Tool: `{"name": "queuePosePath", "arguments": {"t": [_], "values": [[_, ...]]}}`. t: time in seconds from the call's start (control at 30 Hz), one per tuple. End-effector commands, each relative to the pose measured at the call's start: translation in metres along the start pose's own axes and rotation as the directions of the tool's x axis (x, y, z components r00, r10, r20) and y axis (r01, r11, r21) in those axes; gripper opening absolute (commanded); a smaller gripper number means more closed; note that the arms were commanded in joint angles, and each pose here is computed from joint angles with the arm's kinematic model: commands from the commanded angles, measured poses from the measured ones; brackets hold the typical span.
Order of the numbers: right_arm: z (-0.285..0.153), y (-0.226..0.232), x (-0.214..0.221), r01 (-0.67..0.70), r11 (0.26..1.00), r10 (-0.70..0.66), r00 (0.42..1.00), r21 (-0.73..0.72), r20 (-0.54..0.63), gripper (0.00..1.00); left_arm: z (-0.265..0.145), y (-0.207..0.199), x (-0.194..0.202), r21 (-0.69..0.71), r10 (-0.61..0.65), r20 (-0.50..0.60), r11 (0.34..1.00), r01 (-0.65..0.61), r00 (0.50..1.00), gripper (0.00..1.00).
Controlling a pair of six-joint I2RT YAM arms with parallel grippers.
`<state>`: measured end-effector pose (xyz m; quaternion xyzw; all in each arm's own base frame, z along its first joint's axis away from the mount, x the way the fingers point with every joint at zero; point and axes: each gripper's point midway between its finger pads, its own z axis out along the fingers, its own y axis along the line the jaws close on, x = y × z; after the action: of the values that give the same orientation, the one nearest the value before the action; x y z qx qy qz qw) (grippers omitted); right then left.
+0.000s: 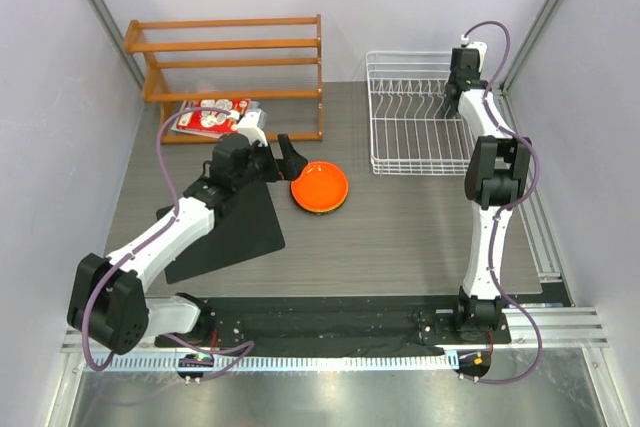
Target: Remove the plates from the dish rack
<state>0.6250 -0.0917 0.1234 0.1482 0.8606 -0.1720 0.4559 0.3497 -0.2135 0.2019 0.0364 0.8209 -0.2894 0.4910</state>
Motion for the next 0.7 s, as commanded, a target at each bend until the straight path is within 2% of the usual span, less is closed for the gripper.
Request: {"name": "queuePosePath", "arguments": {"t": [0.0, 0.07, 0.23, 0.4, 0.5, 0.67], "values": [[-0.003, 0.005, -0.025, -0.008, 0.999, 0.01, 0.999, -0.04, 0.049, 0.08, 0.001, -0.006, -0.019, 0.009, 0.019, 0.049, 1.0, -0.019, 0.999, 0.99], [-0.009, 0.005, -0.031, -0.011, 0.999, 0.014, 0.998, -0.053, 0.057, 0.01, 0.002, -0.006, -0.02, 0.006, 0.017, 0.051, 1.0, -0.018, 0.999, 1.0], [-0.032, -0.003, -0.052, 0.015, 1.0, -0.015, 0.995, 0.001, 0.099, 0.01, 0.005, -0.005, -0.016, 0.008, 0.012, 0.04, 1.0, -0.012, 0.999, 0.99], [-0.067, -0.019, -0.09, 0.022, 0.997, -0.035, 0.982, 0.074, 0.185, 0.01, 0.005, -0.001, -0.013, -0.014, 0.005, 0.027, 1.0, -0.005, 1.0, 0.99], [-0.093, -0.013, -0.107, 0.033, 0.995, -0.055, 0.969, 0.094, 0.239, 0.01, 0.005, 0.0, -0.013, -0.02, 0.005, 0.023, 1.0, -0.004, 1.0, 1.0], [-0.112, -0.017, -0.115, 0.026, 0.993, -0.058, 0.96, 0.119, 0.273, 0.01, 0.002, -0.002, -0.011, -0.01, 0.002, 0.02, 1.0, -0.002, 1.0, 0.99]]}}
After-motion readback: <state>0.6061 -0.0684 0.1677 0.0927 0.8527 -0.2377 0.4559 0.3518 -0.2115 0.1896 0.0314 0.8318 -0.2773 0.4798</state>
